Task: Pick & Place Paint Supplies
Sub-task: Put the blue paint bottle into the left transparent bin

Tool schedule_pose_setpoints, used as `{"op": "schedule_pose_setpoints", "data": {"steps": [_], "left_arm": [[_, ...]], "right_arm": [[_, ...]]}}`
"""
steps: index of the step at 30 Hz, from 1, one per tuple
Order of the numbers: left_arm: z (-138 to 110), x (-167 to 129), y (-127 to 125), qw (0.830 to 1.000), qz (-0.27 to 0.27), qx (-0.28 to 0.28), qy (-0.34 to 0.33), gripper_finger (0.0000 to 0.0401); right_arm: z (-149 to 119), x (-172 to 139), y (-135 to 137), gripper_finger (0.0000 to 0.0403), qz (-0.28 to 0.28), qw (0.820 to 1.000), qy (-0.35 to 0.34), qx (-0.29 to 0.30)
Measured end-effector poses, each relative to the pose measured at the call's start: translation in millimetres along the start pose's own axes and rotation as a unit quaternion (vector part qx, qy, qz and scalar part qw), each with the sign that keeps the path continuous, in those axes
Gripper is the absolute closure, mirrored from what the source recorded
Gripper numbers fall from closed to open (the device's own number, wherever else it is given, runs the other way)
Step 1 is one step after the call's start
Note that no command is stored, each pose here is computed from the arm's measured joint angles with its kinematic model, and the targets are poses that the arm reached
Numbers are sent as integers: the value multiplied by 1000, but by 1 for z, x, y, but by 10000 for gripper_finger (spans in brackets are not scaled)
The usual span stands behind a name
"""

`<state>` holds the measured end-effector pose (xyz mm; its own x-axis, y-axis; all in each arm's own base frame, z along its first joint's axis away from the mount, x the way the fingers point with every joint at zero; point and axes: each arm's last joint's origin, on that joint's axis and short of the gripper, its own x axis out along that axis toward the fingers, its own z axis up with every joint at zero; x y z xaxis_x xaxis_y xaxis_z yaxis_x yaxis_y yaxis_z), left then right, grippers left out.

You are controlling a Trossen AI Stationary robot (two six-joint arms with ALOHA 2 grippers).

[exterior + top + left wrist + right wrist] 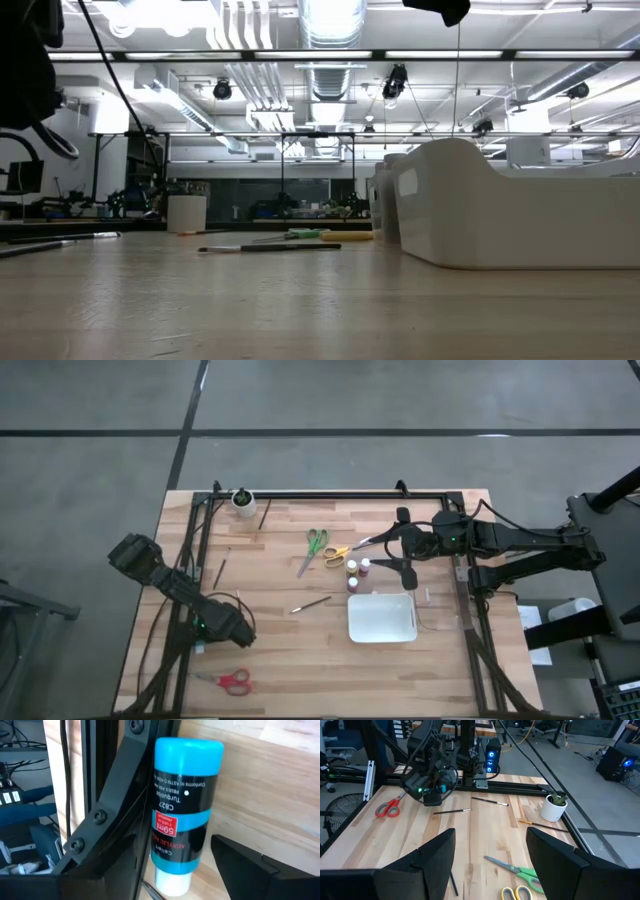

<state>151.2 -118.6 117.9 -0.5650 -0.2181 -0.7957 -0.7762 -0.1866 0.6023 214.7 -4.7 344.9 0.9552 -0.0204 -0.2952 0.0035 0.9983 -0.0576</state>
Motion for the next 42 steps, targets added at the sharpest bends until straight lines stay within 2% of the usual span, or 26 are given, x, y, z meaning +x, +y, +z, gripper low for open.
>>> {"op": "schedule_pose_setpoints", "data": {"steps": [7,13,18,21,27,31,37,40,42], "left_arm": [[3,3,-1,1000,-10,27,-13,208],[3,3,-2,1000,-15,22,-12,269],[1,-2,-5,1000,-22,14,-7,270],[-3,-13,-9,999,-43,14,-3,263],[-15,-37,-5,998,-60,-2,-27,262],[-23,-55,-2,994,-93,-12,-51,262],[-32,-84,-1,973,-195,-15,-122,261],[-35,-98,-2,950,-264,-13,-167,261],[-35,-106,-3,927,-314,-18,-203,261]], "right_arm": [[0,0,0,161,0,1000,0,0],[0,0,0,161,0,1000,0,0],[0,0,0,161,0,1000,0,0],[0,0,0,161,0,1000,0,0],[0,0,0,161,0,1000,0,0],[0,0,0,161,0,1000,0,0],[0,0,0,161,0,1000,0,0],[0,0,0,161,0,1000,0,0],[0,0,0,161,0,1000,0,0]]}}
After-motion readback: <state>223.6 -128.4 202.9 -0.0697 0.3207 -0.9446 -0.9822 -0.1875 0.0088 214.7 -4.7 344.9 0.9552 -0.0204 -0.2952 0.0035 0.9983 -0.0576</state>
